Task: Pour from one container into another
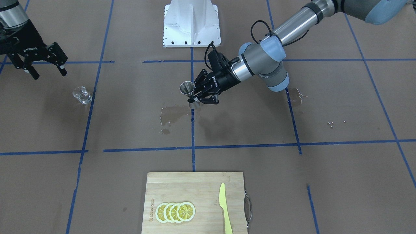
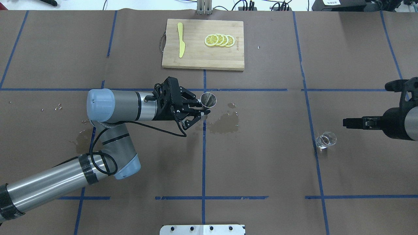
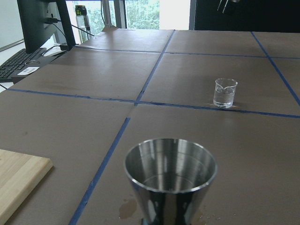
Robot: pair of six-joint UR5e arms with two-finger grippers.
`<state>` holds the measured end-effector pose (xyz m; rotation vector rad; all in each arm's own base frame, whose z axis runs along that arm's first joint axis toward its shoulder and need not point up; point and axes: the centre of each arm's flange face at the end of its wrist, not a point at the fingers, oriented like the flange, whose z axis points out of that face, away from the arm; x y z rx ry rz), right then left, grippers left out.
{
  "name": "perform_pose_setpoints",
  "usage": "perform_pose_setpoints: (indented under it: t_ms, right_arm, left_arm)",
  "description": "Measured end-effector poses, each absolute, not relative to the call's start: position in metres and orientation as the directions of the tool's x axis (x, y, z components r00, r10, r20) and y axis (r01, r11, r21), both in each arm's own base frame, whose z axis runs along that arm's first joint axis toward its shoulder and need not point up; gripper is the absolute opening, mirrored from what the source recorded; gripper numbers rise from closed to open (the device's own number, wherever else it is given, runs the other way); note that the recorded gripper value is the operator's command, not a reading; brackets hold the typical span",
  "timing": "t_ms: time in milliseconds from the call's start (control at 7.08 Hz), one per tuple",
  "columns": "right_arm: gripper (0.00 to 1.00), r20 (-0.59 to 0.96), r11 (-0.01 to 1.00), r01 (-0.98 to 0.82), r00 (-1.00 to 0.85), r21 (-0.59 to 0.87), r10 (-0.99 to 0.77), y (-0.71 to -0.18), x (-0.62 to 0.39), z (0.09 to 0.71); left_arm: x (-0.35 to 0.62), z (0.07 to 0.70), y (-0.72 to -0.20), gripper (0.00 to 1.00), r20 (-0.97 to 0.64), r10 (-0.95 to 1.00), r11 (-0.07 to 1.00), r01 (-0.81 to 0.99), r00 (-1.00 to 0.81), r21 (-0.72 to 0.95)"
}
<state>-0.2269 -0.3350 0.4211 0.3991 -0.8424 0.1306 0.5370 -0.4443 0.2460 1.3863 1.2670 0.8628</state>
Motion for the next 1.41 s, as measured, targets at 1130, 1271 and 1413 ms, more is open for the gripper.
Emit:
perform_pose_setpoints:
  t_ms: [1130,1271,1413]
  right_arm:
    - [1.0,0.665,0.52,-0.556,0.746,0.649,-0.032,-0.246,-0.343,0.489]
    - [1.0,0.654,0.493,-0.556,0.755,0.668,-0.035,-0.244,-0.351,0.5]
    - [1.0,0.647,0.48,-0.557,0.761,0.678,-0.032,-0.243,-0.36,0.51]
  left_arm:
    - [0.536,0.248,-0.444,0.0,-0.126,0.974,0.079,0.239,0.188,0.968]
    - [0.536,0.248,-0.444,0.0,-0.126,0.974,0.079,0.239,0.188,0.968]
    - [0.536,0.248,-0.444,0.0,-0.126,0.974,0.079,0.239,0.188,0.968]
